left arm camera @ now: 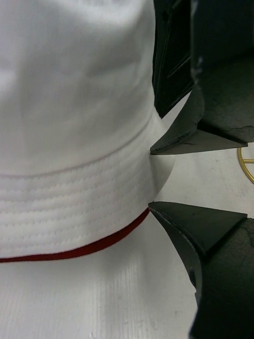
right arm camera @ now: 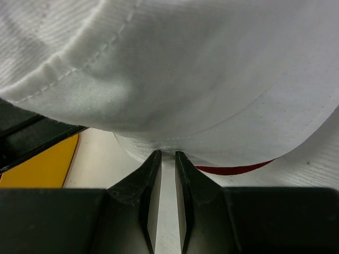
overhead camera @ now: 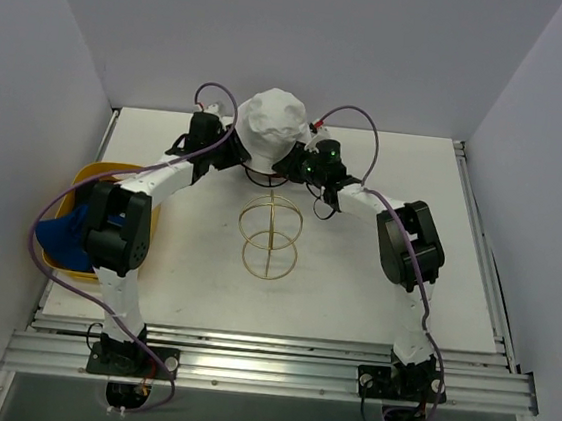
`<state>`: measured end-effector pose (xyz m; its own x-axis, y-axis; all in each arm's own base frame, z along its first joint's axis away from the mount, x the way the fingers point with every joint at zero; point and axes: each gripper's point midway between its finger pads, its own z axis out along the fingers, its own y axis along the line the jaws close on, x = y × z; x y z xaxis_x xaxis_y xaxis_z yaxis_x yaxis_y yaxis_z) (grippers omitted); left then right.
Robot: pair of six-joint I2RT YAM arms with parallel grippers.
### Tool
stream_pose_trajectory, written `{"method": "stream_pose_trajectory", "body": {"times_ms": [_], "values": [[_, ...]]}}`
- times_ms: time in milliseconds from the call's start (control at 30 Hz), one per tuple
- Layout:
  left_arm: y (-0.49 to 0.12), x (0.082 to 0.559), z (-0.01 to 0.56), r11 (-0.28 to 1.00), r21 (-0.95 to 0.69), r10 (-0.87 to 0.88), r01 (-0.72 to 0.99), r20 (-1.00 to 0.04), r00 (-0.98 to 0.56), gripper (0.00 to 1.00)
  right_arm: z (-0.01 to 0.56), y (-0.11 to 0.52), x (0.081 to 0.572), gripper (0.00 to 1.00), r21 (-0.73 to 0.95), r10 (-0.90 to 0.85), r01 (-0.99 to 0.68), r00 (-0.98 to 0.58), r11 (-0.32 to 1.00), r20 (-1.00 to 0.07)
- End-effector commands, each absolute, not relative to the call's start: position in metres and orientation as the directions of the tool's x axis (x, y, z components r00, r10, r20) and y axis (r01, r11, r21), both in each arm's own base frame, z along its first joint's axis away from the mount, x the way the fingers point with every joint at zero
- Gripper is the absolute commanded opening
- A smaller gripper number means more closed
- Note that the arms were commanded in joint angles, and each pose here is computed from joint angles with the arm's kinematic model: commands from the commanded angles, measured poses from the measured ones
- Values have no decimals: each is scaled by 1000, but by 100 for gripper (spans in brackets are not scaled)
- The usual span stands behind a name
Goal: Stack the hats
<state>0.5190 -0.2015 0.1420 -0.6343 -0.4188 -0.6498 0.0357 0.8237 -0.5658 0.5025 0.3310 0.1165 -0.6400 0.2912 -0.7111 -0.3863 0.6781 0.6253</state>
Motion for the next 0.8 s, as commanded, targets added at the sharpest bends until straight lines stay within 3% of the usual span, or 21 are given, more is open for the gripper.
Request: {"method": "stream_pose_trajectory", "body": {"times_ms": [0, 200, 367, 433, 767], "values": [[-191, 522, 132, 835, -550, -432, -15, -637, -639, 49, 152, 328, 513, 13, 609, 329, -415, -569, 676, -753], [-178, 510, 161, 839, -544, -446, -28, -657, -608, 49, 181, 321, 500, 13, 589, 317, -436, -549, 681, -773], [-146, 487, 222, 872, -484, -449, -78, -725, -522, 59, 202, 302, 480, 17, 529, 262, -428, -540, 733, -800], [-128, 477, 247, 878, -466, -459, -111, -753, -471, 62, 183, 289, 469, 17, 523, 251, -384, -569, 761, -783], [-20, 405, 283, 870, -345, -472, -352, -790, -391, 74, 218, 196, 412, 17, 438, 316, -179, -466, 881, -826]]}}
